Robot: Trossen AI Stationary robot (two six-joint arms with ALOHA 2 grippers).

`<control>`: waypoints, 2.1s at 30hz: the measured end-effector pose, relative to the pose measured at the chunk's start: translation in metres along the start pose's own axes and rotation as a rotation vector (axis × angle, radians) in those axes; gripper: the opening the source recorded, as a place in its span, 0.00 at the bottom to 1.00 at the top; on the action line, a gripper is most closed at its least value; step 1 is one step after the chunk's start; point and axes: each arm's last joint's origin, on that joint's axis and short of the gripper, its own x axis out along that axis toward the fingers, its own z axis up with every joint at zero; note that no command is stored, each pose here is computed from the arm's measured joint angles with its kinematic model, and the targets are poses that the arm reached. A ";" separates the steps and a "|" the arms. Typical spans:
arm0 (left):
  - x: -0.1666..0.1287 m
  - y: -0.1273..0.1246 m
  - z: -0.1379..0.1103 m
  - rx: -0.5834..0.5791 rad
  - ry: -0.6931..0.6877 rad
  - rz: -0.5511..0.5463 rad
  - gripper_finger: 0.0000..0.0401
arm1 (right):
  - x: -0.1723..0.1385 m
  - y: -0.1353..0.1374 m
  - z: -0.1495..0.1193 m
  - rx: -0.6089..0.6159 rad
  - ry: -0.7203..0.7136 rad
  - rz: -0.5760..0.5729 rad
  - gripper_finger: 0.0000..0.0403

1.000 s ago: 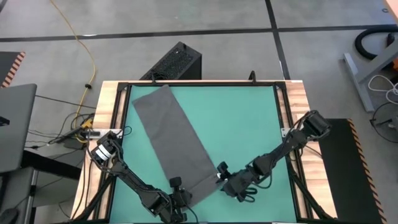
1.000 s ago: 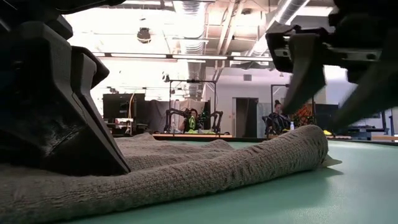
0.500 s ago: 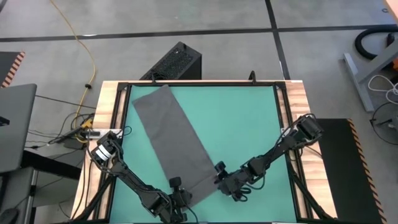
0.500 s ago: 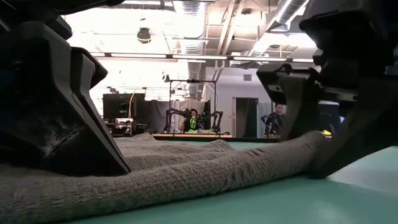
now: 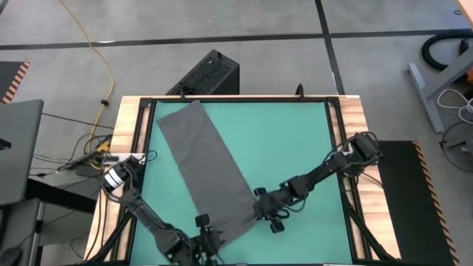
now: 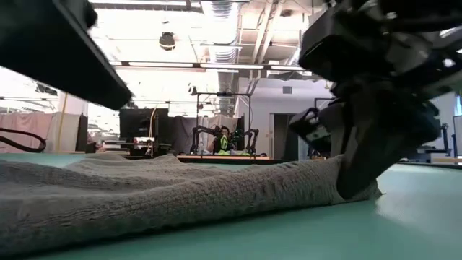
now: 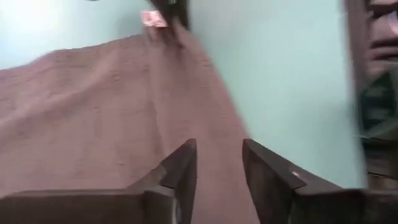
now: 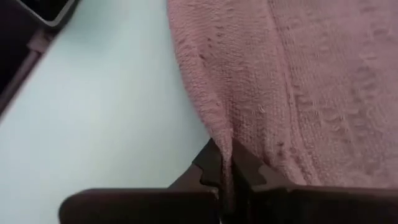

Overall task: Roll towel
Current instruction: Roll the black towel

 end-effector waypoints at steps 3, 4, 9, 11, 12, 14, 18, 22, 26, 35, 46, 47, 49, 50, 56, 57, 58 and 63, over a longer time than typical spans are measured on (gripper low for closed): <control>-0.009 -0.011 -0.009 -0.037 -0.005 -0.066 0.36 | -0.001 -0.009 0.001 0.062 0.001 0.031 0.06; -0.011 -0.014 -0.014 -0.033 -0.003 -0.079 0.38 | -0.002 -0.011 0.002 0.071 0.002 0.035 0.06; -0.012 -0.016 -0.019 0.003 0.002 -0.127 0.48 | -0.003 -0.019 0.002 0.099 0.003 0.037 0.07; -0.006 -0.015 -0.021 0.032 0.021 -0.124 0.52 | -0.003 -0.019 0.002 0.107 0.003 0.037 0.07; -0.004 -0.013 -0.022 0.041 0.031 -0.116 0.54 | -0.003 -0.019 0.002 0.108 0.002 0.037 0.07; 0.003 -0.010 -0.028 0.061 0.066 -0.092 0.57 | -0.003 -0.018 0.002 0.108 0.002 0.037 0.06; 0.017 -0.013 -0.041 0.021 0.134 -0.122 0.59 | -0.003 -0.018 0.002 0.119 0.007 0.033 0.07; 0.027 -0.014 -0.053 -0.007 0.139 -0.091 0.57 | -0.003 -0.019 0.001 0.143 0.011 0.029 0.07; 0.026 -0.012 -0.056 -0.058 0.157 -0.055 0.44 | -0.003 -0.020 0.000 0.168 0.024 0.029 0.06; 0.018 -0.015 -0.064 -0.166 0.152 -0.033 0.02 | -0.011 -0.017 -0.001 0.277 0.090 0.099 0.06; 0.003 -0.030 -0.073 -0.415 0.064 -0.084 0.00 | -0.023 -0.034 0.008 0.406 0.055 0.153 0.06; 0.001 -0.031 -0.074 -0.446 0.051 -0.081 0.00 | -0.021 -0.035 0.007 0.411 0.060 0.150 0.06; -0.001 -0.032 -0.075 -0.505 0.036 -0.076 0.00 | -0.015 -0.037 0.003 0.421 0.076 0.144 0.06; -0.001 -0.032 -0.075 -0.530 0.033 -0.075 0.00 | -0.013 -0.038 0.001 0.425 0.083 0.140 0.06; -0.005 -0.032 -0.077 -0.625 0.015 -0.061 0.04 | 0.001 -0.047 -0.006 0.467 0.089 0.134 0.06; -0.006 -0.033 -0.077 -0.634 0.015 -0.064 0.06 | 0.002 -0.049 -0.006 0.472 0.086 0.132 0.06; -0.006 -0.033 -0.077 -0.644 0.016 -0.066 0.08 | 0.002 -0.050 -0.006 0.475 0.084 0.130 0.06; -0.017 -0.036 -0.077 -0.681 0.017 -0.085 0.18 | 0.001 -0.057 -0.006 0.506 0.079 0.111 0.06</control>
